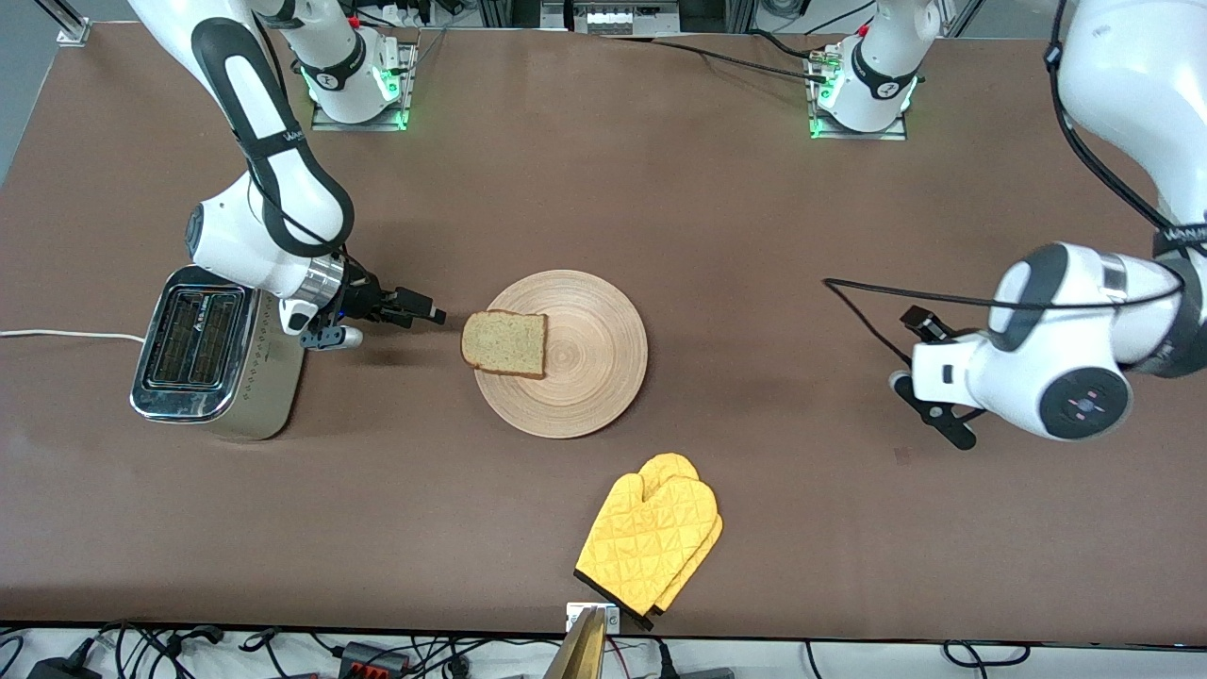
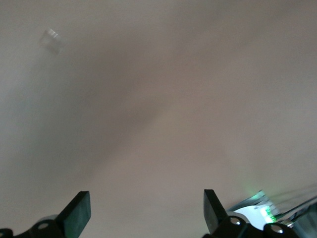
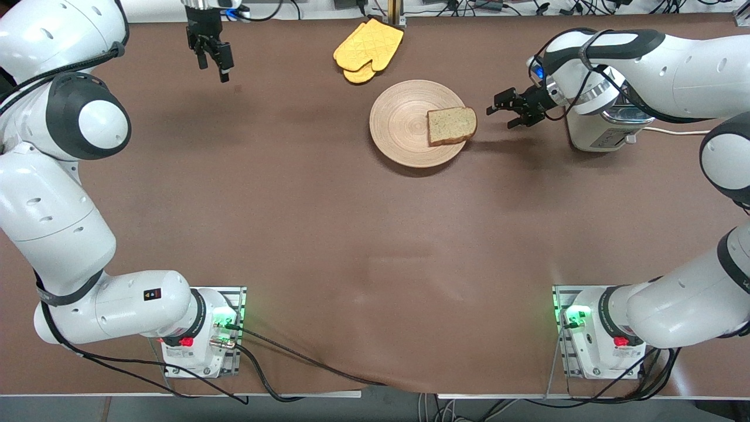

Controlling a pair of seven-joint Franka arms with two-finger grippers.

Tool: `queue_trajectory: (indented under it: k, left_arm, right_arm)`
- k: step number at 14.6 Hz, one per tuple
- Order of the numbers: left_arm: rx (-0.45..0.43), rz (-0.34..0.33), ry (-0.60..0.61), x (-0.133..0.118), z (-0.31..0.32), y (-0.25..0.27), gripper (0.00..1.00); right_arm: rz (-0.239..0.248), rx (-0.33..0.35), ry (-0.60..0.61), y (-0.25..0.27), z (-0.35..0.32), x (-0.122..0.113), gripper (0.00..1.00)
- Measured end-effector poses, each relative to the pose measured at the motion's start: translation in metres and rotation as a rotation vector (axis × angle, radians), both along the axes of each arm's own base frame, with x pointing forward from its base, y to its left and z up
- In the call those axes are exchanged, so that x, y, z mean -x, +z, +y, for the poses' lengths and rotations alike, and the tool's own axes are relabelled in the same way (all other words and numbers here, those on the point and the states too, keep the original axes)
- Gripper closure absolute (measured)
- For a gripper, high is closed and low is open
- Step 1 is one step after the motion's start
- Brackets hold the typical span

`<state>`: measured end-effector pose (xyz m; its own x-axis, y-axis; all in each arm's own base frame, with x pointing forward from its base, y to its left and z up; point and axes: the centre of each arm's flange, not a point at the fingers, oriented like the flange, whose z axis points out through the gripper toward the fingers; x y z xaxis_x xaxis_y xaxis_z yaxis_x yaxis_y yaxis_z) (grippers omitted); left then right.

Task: Move plate and put bread in toaster
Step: 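Release the plate with the left gripper while the right gripper reaches the bread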

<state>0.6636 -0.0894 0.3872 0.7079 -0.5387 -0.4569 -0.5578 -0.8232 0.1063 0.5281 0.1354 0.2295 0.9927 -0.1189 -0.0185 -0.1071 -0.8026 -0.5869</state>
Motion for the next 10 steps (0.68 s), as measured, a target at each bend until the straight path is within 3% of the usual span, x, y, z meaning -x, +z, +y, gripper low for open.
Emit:
queue_trajectory:
  k: [3, 8, 10]
  left_arm:
    - [-0.065, -0.089, 0.142, -0.001, 0.003, 0.036, 0.00]
    - [-0.069, -0.264, 0.387, -0.024, 0.086, 0.102, 0.00]
    - [-0.035, -0.292, 0.456, -0.025, 0.101, 0.116, 0.00]
  right_arm:
    - [-0.021, -0.011, 0.014, 0.004, 0.012, -0.009, 0.00]
    - [-0.019, 0.033, 0.054, -0.030, 0.049, -0.013, 0.00]
    - [-0.015, 0.051, 0.059, -0.042, 0.055, -0.011, 0.00]
